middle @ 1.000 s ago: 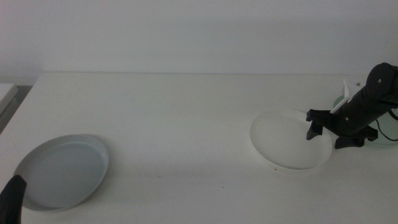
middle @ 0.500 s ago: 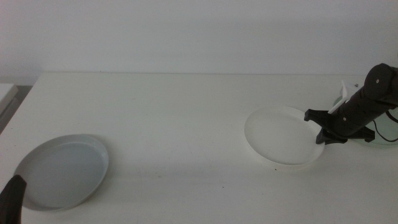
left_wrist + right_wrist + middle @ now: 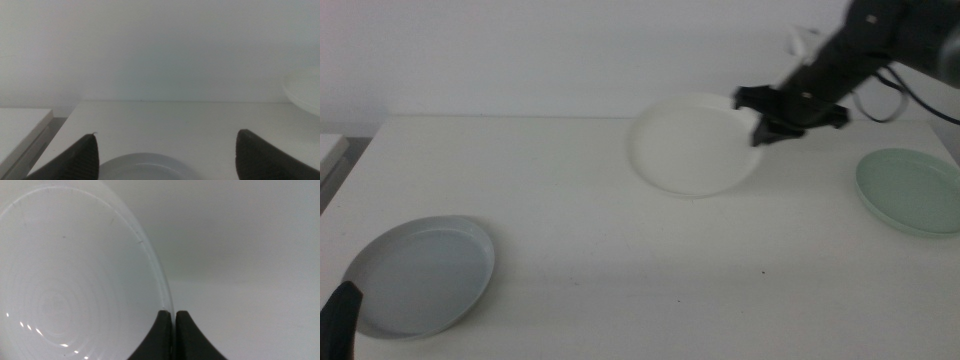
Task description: Stack the three bowls on top of each other.
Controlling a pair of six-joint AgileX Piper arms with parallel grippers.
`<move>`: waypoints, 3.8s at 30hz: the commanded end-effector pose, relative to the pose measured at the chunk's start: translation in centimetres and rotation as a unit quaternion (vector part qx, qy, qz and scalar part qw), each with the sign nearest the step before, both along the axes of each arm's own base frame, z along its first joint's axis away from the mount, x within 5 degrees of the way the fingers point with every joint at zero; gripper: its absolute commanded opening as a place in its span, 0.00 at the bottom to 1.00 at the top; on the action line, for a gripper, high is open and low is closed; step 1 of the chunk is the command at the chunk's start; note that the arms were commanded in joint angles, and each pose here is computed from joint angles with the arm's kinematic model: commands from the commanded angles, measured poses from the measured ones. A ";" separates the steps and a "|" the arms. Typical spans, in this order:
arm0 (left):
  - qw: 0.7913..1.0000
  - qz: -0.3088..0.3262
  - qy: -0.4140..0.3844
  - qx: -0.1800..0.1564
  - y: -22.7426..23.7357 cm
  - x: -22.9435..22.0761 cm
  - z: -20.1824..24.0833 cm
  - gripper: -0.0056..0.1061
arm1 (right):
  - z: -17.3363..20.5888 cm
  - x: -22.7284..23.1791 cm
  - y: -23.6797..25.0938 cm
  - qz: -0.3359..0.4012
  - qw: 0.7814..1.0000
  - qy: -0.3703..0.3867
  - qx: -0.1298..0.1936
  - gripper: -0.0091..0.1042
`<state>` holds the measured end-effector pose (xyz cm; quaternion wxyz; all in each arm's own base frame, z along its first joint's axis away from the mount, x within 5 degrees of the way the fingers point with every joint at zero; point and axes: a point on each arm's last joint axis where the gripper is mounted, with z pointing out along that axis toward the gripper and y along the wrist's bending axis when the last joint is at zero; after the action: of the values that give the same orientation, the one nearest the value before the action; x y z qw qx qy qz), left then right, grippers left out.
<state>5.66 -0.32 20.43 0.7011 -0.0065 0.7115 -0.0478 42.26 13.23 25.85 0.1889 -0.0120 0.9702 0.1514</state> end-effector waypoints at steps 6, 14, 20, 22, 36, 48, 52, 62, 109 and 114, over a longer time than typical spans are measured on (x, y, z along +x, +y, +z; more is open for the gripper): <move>1.000 0.001 -0.006 0.001 0.0 0.0 0.1 0.89 | -1.8 -0.4 5.4 0.054 0.998 0.033 0.020 0.06; 1.000 0.001 -0.006 0.001 0.0 0.0 0.1 0.89 | -6.2 -0.6 7.5 0.072 0.993 0.092 0.013 0.06; 1.000 0.001 -0.006 0.001 0.0 0.0 0.1 0.89 | -8.3 -0.6 7.5 0.075 0.989 0.124 -0.002 0.06; 1.000 0.001 -0.006 0.001 0.0 0.0 0.1 0.89 | -8.7 -0.6 7.5 0.076 0.988 0.131 -0.004 0.06; 1.000 0.001 -0.006 0.000 0.0 0.0 0.1 0.89 | -9.2 -0.8 7.1 0.085 0.985 0.148 -0.028 0.49; 1.000 0.001 -0.006 0.000 0.0 0.0 0.1 0.89 | 2.6 1.9 -1.4 0.067 0.997 0.021 -0.044 0.78; 1.000 0.001 -0.006 0.000 0.0 0.0 0.1 0.89 | 6.3 2.1 -8.9 -0.006 0.998 -0.026 -0.065 0.78; 1.000 0.001 -0.006 0.000 0.0 0.0 0.1 0.89 | 2.0 -0.3 -27.2 -0.189 0.977 0.057 -0.078 0.78; 1.000 0.001 -0.007 0.000 0.0 0.0 0.1 0.89 | -1.9 -1.7 -8.9 -0.027 0.998 0.014 0.052 0.06; 1.000 0.001 -0.007 0.000 0.0 0.0 0.1 0.89 | -1.9 -2.8 -0.3 0.047 0.997 -0.012 0.056 0.06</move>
<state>5.66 -0.32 20.45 0.7019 -0.0052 0.7108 -0.0464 39.76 11.16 23.54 0.1756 -0.0394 0.9611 0.2093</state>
